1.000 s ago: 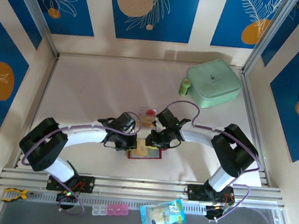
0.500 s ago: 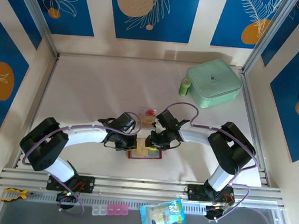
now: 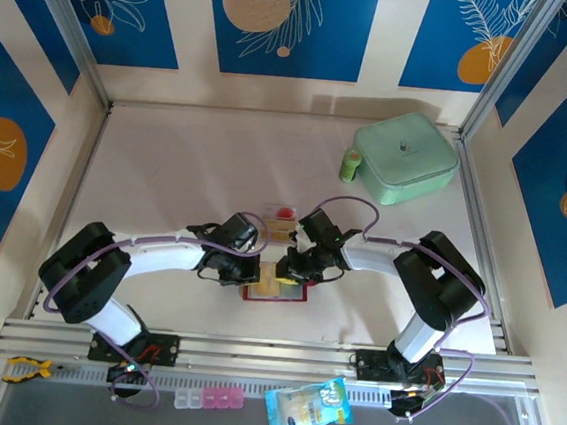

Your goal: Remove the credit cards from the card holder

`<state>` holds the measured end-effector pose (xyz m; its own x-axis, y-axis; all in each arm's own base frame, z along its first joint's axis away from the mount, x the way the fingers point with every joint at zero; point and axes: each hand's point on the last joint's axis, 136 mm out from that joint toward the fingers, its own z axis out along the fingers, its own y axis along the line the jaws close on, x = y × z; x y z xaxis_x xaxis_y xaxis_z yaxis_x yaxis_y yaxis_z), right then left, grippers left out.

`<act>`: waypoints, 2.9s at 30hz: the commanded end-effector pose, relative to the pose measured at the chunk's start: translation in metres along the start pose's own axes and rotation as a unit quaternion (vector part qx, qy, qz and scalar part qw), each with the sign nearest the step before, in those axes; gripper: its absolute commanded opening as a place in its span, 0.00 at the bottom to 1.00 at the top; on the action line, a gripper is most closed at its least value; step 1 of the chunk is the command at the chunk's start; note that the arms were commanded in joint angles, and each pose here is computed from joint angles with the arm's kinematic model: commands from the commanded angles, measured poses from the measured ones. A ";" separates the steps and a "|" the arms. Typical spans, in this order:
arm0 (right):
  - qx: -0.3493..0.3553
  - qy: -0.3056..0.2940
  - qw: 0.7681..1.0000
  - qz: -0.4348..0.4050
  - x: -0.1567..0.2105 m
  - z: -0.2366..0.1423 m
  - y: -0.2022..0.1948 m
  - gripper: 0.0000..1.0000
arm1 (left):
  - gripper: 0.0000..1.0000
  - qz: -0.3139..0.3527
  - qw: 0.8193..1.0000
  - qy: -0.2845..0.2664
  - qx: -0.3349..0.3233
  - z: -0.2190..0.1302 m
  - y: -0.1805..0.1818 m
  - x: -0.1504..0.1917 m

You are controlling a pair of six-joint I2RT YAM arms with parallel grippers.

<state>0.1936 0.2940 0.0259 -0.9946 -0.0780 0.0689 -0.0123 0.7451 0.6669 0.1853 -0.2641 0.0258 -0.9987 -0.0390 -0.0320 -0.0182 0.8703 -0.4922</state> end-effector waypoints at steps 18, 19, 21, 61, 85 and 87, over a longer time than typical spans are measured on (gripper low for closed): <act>-0.014 0.001 1.000 0.005 0.005 -0.008 -0.004 0.08 | 0.03 -0.002 0.999 0.016 -0.030 0.005 0.013 0.007; -0.010 0.000 1.000 0.003 0.006 -0.009 -0.005 0.08 | 0.03 -0.001 0.999 0.016 -0.031 0.005 0.013 0.007; -0.007 -0.002 1.000 0.002 0.005 -0.013 -0.008 0.08 | 0.03 -0.001 0.999 0.016 -0.031 0.005 0.013 0.007; 0.023 -0.005 0.999 -0.026 0.002 -0.026 0.003 0.15 | 0.03 -0.002 1.000 0.012 -0.025 0.007 0.012 0.006; 0.105 -0.022 0.962 -0.250 -0.004 -0.090 0.017 0.01 | 0.08 0.012 1.000 -0.008 -0.014 -0.005 0.000 -0.004; 0.121 -0.017 0.944 -0.307 -0.009 -0.097 0.019 0.00 | 0.09 0.013 1.000 -0.012 -0.014 -0.007 -0.001 -0.005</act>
<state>0.2131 0.2575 0.1001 -0.9038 -0.3553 -0.2385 -0.4279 0.7609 0.4877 0.1875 -0.2652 0.0265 -0.9986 -0.0350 -0.0400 -0.0109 0.8714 -0.4904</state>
